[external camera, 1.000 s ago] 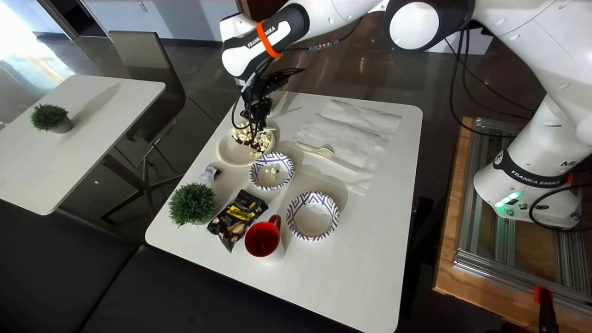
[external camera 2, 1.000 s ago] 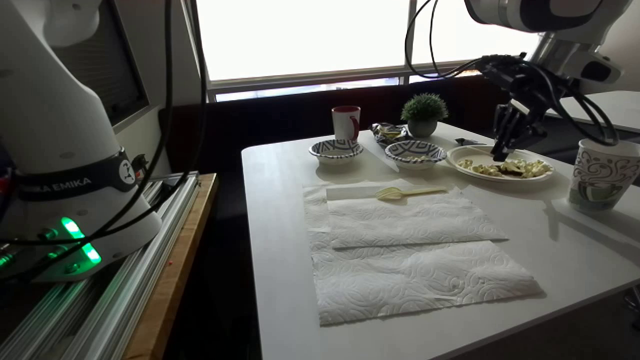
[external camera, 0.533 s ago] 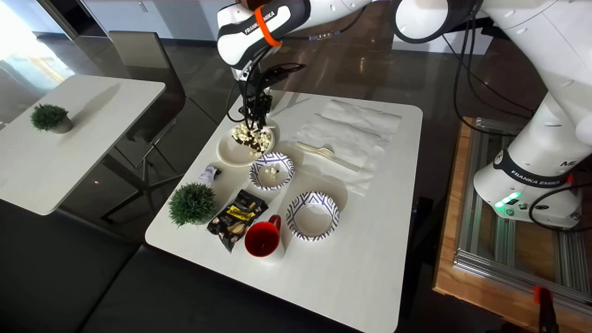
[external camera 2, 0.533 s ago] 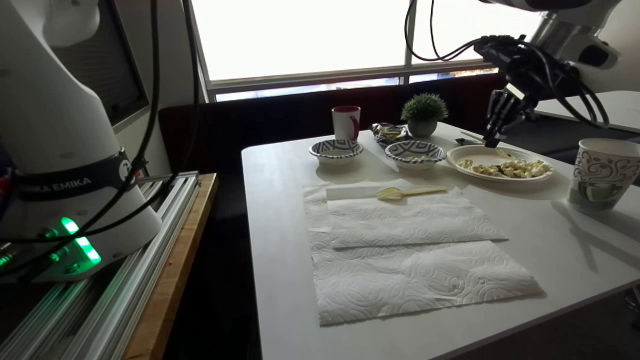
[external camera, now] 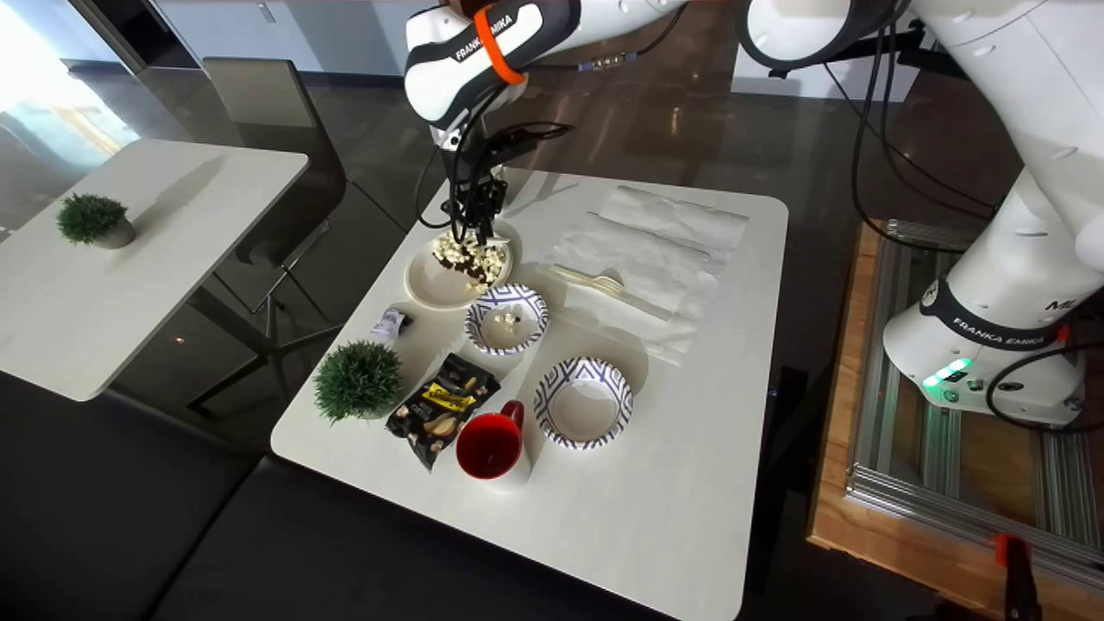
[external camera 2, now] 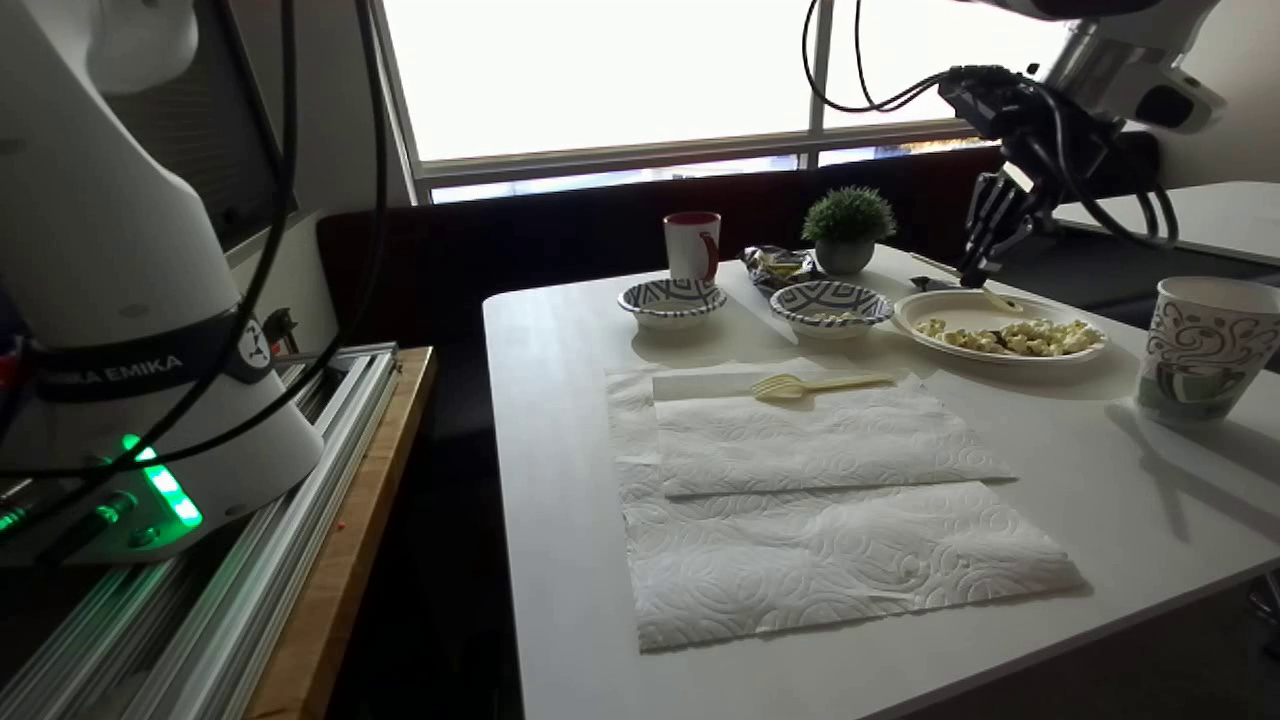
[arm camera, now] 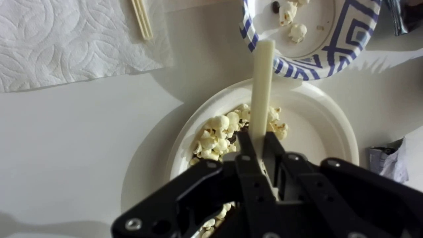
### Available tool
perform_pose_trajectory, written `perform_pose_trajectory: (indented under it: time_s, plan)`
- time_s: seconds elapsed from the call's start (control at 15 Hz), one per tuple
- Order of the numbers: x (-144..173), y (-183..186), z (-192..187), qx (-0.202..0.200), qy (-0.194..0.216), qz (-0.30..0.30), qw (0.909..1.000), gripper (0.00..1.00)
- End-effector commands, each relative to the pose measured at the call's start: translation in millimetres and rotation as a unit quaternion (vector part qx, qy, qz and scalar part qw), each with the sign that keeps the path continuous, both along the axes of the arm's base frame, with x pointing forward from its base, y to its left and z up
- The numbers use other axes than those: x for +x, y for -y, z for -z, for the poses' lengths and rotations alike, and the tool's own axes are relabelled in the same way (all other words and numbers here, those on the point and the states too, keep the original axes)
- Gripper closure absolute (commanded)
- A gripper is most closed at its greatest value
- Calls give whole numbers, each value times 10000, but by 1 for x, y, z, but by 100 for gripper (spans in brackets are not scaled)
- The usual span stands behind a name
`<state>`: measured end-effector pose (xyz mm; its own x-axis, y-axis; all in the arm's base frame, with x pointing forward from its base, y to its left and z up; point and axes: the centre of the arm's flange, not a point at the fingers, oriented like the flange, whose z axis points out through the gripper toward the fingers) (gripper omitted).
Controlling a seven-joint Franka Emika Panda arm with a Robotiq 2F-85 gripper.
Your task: Use the white spoon to place some contents from the white plate into the black and white bowl on the left.
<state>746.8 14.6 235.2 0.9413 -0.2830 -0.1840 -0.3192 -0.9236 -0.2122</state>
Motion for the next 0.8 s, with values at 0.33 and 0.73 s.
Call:
perform_pose_trajectory:
  time_s: [0.33, 0.73]
  plan:
    - [-17, 11, -20, -183, 891, -472, 9947, 87]
    - [-42, 4, -29, -323, 1132, -813, 9897, 97]
